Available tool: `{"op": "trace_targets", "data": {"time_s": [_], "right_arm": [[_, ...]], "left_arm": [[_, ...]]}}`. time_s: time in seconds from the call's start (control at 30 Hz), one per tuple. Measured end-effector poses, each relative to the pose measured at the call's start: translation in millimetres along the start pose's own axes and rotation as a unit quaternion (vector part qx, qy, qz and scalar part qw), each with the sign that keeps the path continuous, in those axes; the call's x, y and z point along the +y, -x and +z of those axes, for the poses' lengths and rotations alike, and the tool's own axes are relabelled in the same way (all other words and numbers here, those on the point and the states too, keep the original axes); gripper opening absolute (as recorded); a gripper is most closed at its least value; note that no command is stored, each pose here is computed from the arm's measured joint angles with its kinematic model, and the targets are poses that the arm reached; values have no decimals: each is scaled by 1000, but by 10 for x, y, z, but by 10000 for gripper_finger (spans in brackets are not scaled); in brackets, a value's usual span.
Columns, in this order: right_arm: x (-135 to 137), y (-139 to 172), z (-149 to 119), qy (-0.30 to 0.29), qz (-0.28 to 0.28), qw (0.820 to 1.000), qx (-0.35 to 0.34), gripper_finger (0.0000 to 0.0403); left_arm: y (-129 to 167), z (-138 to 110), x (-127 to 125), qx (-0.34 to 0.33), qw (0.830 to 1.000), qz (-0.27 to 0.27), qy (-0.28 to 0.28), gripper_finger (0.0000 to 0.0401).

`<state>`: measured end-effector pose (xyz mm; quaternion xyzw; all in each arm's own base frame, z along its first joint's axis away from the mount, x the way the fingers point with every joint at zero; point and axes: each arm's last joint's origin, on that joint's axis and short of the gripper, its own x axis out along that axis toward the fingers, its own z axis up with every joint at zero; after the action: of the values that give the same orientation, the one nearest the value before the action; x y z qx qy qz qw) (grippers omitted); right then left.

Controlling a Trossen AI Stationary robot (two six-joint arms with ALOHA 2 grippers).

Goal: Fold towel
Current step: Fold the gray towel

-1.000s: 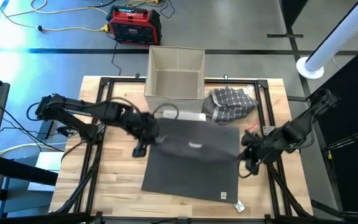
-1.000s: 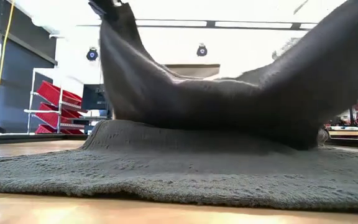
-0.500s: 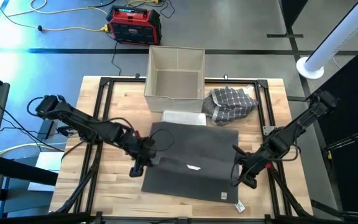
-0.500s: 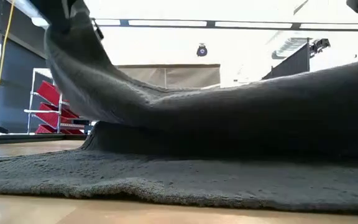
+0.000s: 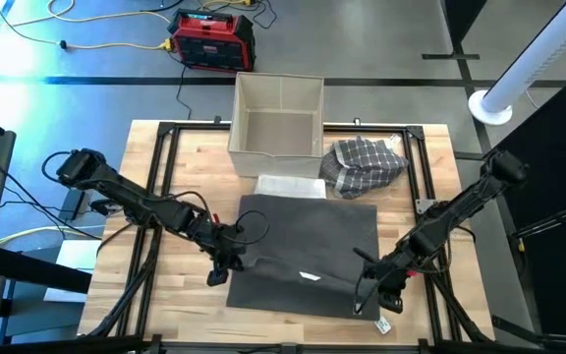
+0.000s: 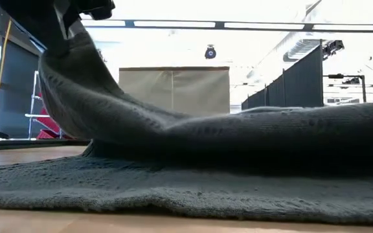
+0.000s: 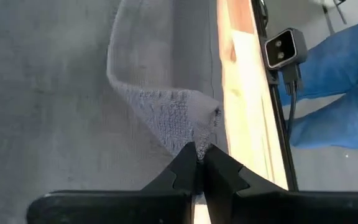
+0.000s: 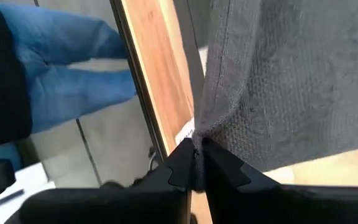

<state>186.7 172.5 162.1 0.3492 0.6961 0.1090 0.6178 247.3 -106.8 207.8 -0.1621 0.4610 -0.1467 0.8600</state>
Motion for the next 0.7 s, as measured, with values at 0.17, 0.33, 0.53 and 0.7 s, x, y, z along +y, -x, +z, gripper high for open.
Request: {"op": "trace_targets", "data": {"time_s": [0.17, 0.33, 0.53, 0.7], "right_arm": [[20, 49, -30, -21, 12, 1000, 10, 164], [43, 188, -103, -26, 24, 999, 8, 167], [-81, 245, -55, -62, -61, 986, -142, 167], [-211, 278, 23, -81, -156, 932, -316, 167]], "left_arm": [[-165, -77, 13, 63, 996, -44, 35, 59], [-316, -144, 54, 114, 988, -55, 85, 110], [-244, -133, 24, 124, 983, -85, 102, 148], [-90, -132, 4, 127, 982, -97, 98, 154]]}}
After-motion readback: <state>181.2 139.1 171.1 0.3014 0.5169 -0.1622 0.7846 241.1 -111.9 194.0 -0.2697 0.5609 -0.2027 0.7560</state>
